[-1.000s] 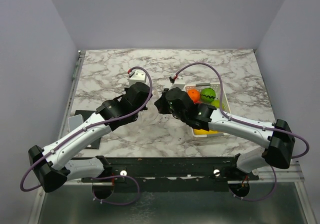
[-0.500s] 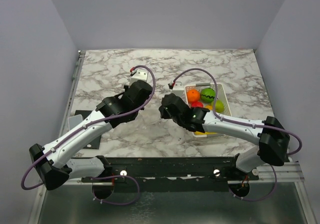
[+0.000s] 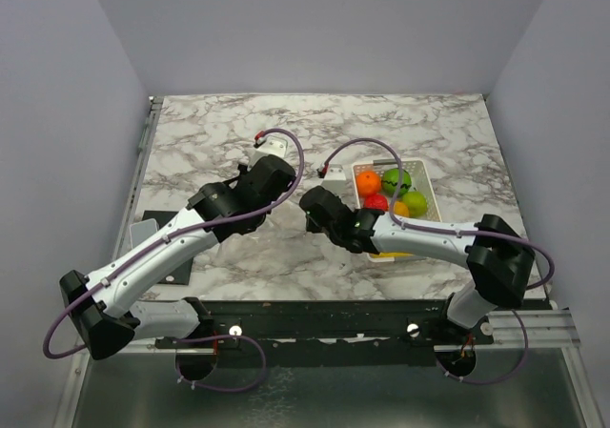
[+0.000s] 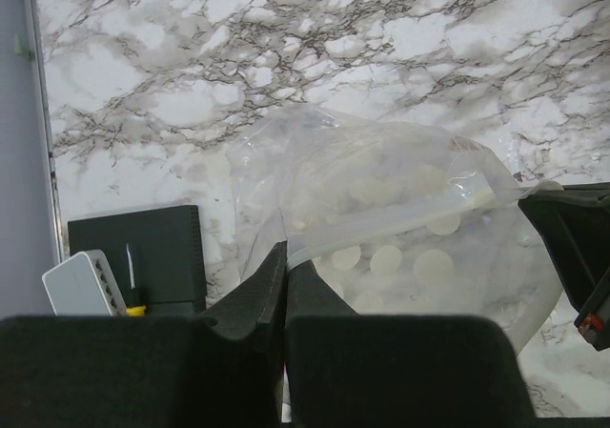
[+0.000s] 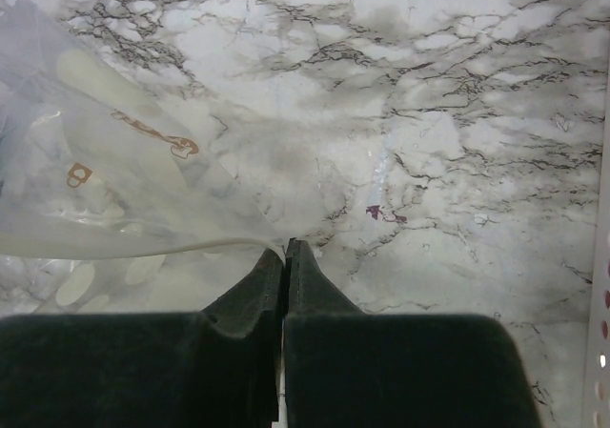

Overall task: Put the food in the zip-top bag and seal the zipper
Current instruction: Open the zipper of the food storage bag, then pick up the fake fruit from the bin.

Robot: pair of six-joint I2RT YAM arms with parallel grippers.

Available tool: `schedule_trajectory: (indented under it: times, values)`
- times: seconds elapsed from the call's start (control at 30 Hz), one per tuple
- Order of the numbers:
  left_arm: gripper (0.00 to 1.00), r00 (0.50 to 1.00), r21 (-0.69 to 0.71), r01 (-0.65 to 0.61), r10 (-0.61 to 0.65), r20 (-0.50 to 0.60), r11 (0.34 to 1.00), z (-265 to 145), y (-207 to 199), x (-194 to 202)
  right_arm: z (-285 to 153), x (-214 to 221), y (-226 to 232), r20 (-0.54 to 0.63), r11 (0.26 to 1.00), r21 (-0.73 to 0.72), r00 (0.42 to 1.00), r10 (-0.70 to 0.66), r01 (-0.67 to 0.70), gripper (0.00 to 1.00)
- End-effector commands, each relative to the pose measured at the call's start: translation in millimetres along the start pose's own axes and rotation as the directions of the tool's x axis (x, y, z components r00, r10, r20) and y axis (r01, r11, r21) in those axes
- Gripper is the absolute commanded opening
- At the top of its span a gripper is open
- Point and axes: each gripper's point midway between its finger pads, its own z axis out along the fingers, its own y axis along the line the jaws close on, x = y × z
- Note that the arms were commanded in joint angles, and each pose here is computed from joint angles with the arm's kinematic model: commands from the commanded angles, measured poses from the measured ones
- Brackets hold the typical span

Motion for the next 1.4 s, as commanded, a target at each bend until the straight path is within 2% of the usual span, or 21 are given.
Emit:
schedule_trajectory:
  times: [0.0, 0.23, 0.53, 0.73, 0.97, 1.37]
  values:
    - [0.0, 0.999, -0.076, -0.025, 0.027, 0.022, 0.997, -1, 14, -8, 12, 9, -21, -0.02, 0.996, 0.085, 0.999, -0.026, 0.027, 0.01]
    - [0.0, 1.0, -0.036, -0.011, 0.012, 0.022, 0.999, 8, 1, -3, 13, -4, -8, -0.004, 0.999, 0.038, 1.0, -0.003, 0.003, 0.02]
    - [0.0, 1.0, -0.032, -0.012, 0.013, 0.014, 0.999, 20, -8, 2, -3, -26, 7, 0.024, 0.999, -0.036, 1.0, -0.007, 0.008, 0.23]
    - [0.0, 1.0, -0.029, -0.006, 0.006, 0.02, 1.0, 26, -14, 3, -22, -43, 10, 0.05, 0.997, -0.071, 0.999, -0.005, 0.008, 0.41]
    - [0.0, 1.0, -0.019, -0.005, 0.006, 0.027, 1.0, 33, -20, 4, -50, -64, -11, 0.101, 0.999, -0.023, 0.995, -0.029, 0.031, 0.53]
    - [0.0, 0.998, 0.028, 0.021, -0.023, 0.063, 0.999, 33, -26, 7, -99, -71, -98, 0.117, 0.987, 0.158, 0.992, -0.052, 0.033, 0.7]
